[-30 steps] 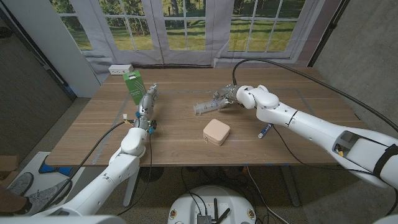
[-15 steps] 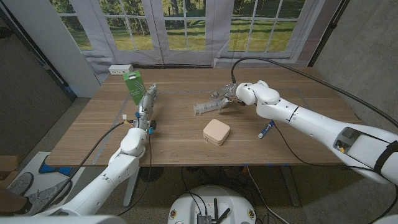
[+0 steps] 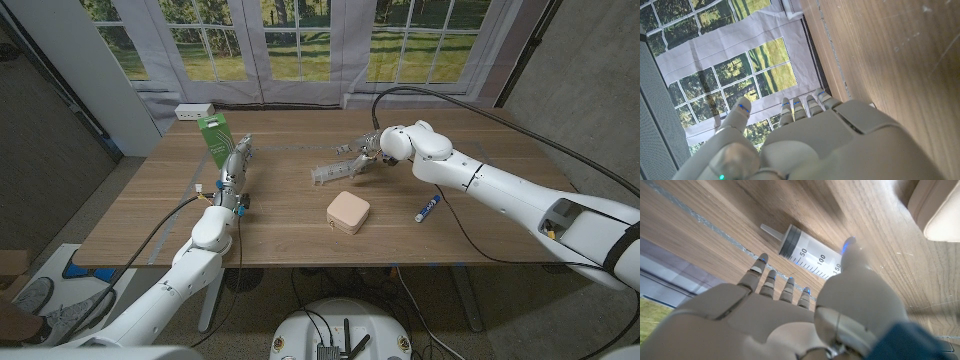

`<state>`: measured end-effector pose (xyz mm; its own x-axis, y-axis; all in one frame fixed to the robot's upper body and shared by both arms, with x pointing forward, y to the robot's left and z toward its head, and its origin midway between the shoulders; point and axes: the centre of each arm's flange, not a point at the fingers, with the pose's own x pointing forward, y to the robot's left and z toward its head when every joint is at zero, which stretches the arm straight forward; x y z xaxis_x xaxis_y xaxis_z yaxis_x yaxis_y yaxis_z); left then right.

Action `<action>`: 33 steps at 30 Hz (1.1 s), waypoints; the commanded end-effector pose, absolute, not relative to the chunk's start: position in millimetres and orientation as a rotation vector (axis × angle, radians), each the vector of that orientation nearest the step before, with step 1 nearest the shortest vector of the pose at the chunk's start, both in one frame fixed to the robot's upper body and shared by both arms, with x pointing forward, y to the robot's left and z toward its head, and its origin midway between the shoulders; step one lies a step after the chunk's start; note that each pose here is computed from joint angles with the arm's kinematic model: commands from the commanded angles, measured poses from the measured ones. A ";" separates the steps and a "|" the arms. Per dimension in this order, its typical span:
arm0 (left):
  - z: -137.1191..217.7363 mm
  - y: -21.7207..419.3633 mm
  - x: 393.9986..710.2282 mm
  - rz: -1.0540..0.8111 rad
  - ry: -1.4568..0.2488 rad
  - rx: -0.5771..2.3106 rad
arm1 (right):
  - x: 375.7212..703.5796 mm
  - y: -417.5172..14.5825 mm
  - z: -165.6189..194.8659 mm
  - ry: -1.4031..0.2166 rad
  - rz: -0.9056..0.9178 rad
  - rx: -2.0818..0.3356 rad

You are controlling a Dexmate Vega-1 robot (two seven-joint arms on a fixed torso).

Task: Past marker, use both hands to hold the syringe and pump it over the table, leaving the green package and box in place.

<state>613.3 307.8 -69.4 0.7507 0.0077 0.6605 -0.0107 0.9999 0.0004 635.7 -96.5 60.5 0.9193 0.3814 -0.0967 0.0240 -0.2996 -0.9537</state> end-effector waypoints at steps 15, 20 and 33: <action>-62.6 300.7 616.9 -0.020 -0.739 0.001 | 612.3 -128.2 72.0 -0.368 0.350 -1.642; -61.7 299.2 618.0 -0.024 -0.740 0.001 | 610.6 -136.8 72.3 -0.398 0.341 -1.588; -57.9 298.2 626.5 -0.031 -0.741 0.001 | 606.7 -166.7 71.2 -0.483 0.314 -1.364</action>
